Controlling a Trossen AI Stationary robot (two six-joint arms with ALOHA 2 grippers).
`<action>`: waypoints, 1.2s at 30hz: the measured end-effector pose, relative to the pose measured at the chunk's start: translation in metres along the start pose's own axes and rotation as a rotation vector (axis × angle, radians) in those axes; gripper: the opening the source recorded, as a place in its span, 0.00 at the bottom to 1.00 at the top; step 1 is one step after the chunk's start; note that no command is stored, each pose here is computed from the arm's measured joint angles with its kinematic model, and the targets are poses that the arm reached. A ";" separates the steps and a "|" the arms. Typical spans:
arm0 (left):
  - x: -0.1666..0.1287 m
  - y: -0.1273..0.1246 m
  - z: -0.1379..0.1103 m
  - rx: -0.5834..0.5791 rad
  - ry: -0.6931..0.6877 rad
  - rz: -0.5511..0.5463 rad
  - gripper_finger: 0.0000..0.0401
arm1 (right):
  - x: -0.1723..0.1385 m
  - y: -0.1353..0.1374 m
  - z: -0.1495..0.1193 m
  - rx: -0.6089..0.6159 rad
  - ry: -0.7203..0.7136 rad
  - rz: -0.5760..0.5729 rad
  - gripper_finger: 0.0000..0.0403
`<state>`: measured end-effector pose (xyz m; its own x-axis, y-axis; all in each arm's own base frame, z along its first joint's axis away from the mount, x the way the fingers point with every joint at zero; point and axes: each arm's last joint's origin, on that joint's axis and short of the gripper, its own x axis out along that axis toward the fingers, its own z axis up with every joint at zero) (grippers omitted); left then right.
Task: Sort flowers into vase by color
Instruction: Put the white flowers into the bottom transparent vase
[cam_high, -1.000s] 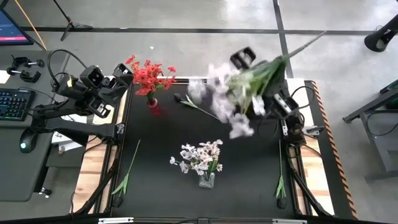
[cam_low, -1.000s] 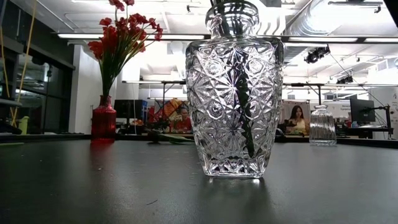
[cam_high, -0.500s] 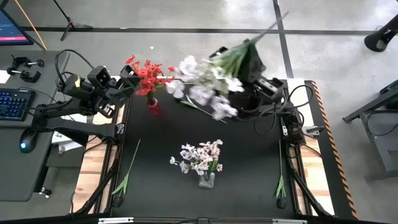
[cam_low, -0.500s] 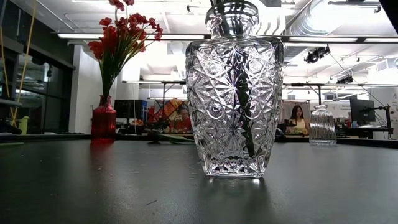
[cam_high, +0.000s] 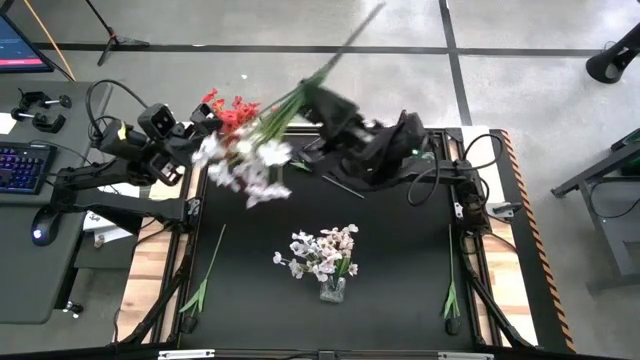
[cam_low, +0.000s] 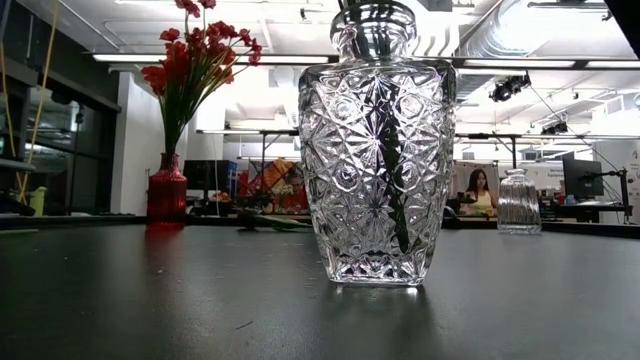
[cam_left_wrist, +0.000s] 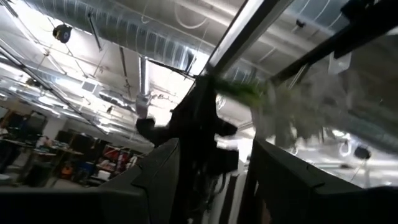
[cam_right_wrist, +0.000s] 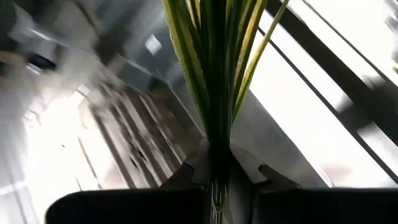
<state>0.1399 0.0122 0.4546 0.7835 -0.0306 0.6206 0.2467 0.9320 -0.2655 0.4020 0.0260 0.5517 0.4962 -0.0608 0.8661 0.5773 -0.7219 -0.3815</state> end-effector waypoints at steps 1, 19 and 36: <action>0.000 -0.001 0.001 -0.013 -0.007 -0.003 0.47 | 0.000 0.003 0.003 -0.005 -0.038 0.032 0.03; -0.003 -0.003 0.009 0.018 -0.074 -0.003 0.47 | 0.000 0.059 -0.048 -0.024 -0.027 0.564 0.03; -0.003 -0.002 0.009 0.061 -0.094 0.056 0.47 | -0.066 0.134 -0.230 1.988 1.299 0.770 0.03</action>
<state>0.1322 0.0139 0.4600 0.7376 0.0535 0.6731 0.1663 0.9518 -0.2579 0.2981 -0.2254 0.5178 0.7906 -0.6039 -0.1009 0.5955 0.7201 0.3562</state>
